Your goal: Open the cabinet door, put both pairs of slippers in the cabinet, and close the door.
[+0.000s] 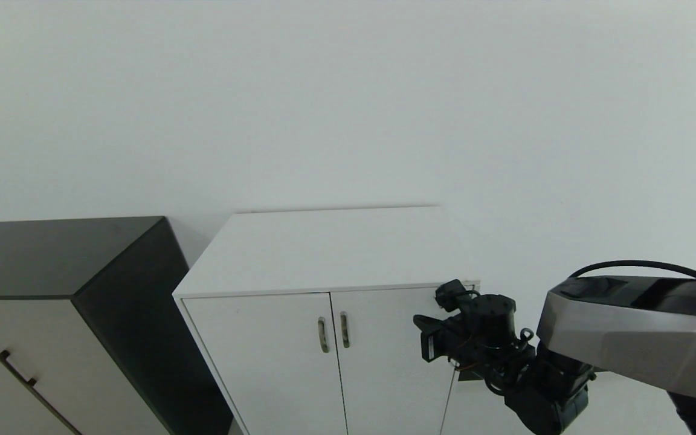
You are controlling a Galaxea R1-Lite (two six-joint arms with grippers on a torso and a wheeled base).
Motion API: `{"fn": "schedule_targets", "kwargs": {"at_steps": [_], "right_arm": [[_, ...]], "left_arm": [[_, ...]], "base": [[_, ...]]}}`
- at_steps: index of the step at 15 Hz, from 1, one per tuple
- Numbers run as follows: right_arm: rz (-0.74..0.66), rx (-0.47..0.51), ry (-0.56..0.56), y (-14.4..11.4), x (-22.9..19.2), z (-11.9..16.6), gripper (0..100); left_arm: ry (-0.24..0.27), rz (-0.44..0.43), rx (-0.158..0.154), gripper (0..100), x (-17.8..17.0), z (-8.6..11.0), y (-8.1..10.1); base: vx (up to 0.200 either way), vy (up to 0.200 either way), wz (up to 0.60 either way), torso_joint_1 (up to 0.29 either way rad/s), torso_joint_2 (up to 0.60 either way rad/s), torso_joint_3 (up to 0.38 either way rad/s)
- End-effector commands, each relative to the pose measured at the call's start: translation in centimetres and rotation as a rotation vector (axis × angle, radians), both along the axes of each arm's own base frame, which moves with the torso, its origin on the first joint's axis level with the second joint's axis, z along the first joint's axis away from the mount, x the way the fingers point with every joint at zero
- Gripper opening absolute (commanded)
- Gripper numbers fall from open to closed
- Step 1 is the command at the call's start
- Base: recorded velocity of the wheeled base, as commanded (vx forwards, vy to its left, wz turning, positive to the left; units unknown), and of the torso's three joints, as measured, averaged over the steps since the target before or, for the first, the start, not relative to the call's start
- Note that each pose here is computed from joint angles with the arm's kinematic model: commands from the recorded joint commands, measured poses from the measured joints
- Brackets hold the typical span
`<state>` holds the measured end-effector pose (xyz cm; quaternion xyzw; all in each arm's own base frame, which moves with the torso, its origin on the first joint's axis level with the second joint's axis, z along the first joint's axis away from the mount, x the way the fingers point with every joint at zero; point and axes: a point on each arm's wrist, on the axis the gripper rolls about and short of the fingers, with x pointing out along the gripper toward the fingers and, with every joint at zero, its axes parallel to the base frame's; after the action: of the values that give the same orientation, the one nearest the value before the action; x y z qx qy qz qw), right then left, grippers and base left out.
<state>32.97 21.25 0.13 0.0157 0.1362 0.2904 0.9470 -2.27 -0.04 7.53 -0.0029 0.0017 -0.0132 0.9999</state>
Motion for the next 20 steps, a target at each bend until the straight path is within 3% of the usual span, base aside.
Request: {"fn": "schedule_targets", "kwargs": {"at_steps": [1, 5, 8, 11, 12, 14, 20], "right_arm": [[0.018, 0.018, -0.031, -0.7, -2.3, 2.5, 0], [-0.05, 0.001, -0.04, -2.9, -5.6, 3.0, 0], [-0.086, -0.07, 0.005, -6.3, -9.0, 3.2, 0], [-0.19, -0.107, 0.006, -9.1, -12.0, 5.0, 0], [-0.229, -0.154, 0.006, -11.4, -14.3, 5.9, 0], [-0.359, -0.148, -0.045, -13.6, -14.9, 8.0, 0], [-0.394, -0.215, 0.077, -17.8, -22.9, 10.4, 0]], "left_arm": [[0.0, 0.0, 0.0, 0, 0.0, 0.0, 0.0], [0.0, 0.0, 0.0, 0, 0.0, 0.0, 0.0], [0.0, 0.0, 0.0, 0, 0.0, 0.0, 0.0], [0.0, 0.0, 0.0, 0, 0.0, 0.0, 0.0], [0.0, 0.0, 0.0, 0, 0.0, 0.0, 0.0], [0.0, 0.0, 0.0, 0, 0.0, 0.0, 0.0], [0.0, 0.0, 0.0, 0, 0.0, 0.0, 0.0]], "base": [[0.0, 0.0, 0.0, 0.0, 0.0, 0.0], [0.0, 0.0, 0.0, 0.0, 0.0, 0.0], [0.0, 0.0, 0.0, 0.0, 0.0, 0.0], [0.0, 0.0, 0.0, 0.0, 0.0, 0.0], [0.0, 0.0, 0.0, 0.0, 0.0, 0.0], [0.0, 0.0, 0.0, 0.0, 0.0, 0.0], [0.0, 0.0, 0.0, 0.0, 0.0, 0.0]]}}
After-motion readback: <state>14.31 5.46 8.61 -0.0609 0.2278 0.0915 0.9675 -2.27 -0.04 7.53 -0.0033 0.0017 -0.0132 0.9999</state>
